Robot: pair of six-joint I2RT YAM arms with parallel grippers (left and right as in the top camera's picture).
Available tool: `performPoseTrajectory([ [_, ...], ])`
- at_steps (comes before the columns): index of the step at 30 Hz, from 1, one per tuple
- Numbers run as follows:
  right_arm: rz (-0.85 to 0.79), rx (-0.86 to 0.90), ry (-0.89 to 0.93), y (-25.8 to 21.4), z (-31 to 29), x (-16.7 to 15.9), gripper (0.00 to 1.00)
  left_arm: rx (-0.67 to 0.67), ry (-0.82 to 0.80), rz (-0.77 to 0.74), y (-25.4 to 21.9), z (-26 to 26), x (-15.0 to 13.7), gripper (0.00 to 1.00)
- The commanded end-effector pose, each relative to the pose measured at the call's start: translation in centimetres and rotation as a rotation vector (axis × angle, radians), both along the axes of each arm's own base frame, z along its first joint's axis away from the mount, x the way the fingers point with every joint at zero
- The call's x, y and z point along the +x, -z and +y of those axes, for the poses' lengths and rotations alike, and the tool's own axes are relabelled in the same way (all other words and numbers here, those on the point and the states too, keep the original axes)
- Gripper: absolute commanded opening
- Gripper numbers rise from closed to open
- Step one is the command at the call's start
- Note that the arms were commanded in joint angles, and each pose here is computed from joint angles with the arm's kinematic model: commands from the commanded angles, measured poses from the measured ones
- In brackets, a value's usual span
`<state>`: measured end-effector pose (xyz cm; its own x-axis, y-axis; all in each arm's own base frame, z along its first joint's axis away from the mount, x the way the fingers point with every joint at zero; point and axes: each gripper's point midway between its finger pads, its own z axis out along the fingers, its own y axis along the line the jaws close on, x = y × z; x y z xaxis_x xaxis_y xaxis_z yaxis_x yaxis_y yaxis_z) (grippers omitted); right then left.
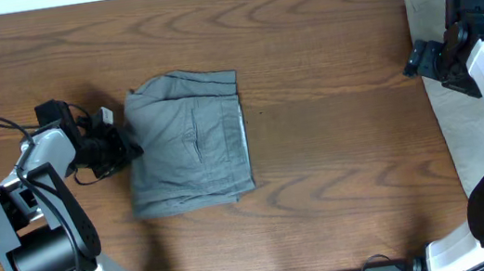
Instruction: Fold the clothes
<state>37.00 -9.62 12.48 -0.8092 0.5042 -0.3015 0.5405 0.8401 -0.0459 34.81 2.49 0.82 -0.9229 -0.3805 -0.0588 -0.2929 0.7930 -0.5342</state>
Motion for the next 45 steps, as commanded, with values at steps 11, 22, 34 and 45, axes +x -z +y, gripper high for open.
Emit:
performPoseTrajectory([
  [11,-0.022,-0.017,0.007,-0.9,-0.4,0.1,0.99,-0.078,-0.616,-0.114,-1.7,10.4,5.3,0.06],
  [22,-0.022,-0.017,0.007,-0.9,-0.4,0.1,0.99,-0.174,-1.179,-0.042,-1.5,24.7,-3.3,0.06],
  [34,-0.022,-0.017,0.007,-0.9,-0.4,0.1,0.99,-0.231,-1.153,0.107,0.8,18.3,-1.8,0.06],
  [45,-0.022,-0.017,0.007,-0.9,-0.4,0.1,0.99,-0.16,-1.181,-0.104,-1.2,14.6,7.4,0.06],
])
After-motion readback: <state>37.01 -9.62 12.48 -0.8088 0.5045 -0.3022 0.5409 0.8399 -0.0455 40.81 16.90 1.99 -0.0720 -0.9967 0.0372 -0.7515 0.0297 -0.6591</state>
